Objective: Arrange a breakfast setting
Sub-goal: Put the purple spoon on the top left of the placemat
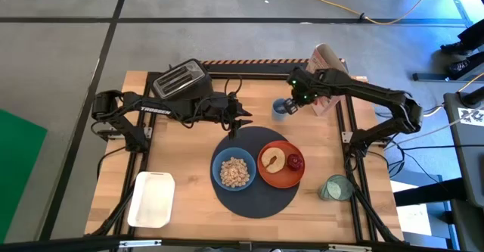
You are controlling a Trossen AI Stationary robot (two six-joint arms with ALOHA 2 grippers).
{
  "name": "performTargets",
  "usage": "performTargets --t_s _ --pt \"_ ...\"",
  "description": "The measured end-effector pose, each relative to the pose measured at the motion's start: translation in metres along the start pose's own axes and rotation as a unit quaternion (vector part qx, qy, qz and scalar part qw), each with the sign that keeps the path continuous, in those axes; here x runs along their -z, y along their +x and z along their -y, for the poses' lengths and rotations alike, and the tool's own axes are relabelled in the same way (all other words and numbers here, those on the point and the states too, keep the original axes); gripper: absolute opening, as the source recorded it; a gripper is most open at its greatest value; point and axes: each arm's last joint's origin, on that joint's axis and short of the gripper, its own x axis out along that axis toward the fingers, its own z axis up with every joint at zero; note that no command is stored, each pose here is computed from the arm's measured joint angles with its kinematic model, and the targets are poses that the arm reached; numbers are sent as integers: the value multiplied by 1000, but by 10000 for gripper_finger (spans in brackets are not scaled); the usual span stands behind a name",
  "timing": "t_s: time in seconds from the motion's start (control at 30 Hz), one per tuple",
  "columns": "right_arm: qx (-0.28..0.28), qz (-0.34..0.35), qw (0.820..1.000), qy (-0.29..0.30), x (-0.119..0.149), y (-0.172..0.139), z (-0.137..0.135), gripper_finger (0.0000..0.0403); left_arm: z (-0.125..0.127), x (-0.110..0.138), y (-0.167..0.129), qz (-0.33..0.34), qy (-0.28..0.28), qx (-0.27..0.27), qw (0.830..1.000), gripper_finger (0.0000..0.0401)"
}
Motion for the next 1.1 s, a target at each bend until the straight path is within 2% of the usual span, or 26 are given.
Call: performTargets --t_s 0.27,0.4,0.5,0.67,0.87,1.0,1.1 --pt "9 66 998 -15 -9 -62 7 2 0 -1 0 4 3 0 1000 116" --pt "-9 89 995 -34 -10 -82 0 2 0 -6 0 29 14 -2 999 116" --pt "-40 107 992 -59 -8 -84 -15 1 1 -13 -1 66 37 -5 997 116" --pt "-100 135 980 -108 -3 -77 -56 1 2 -25 -3 124 70 -12 990 116" --pt "-127 149 973 -122 0 -71 -84 1 16 -26 -3 126 108 -8 986 116" --pt "-131 163 970 -124 0 -69 -93 1 26 -25 -4 107 140 -63 982 122" --pt "-140 165 968 -126 -1 -69 -94 1 30 -24 -4 95 155 -82 980 134"
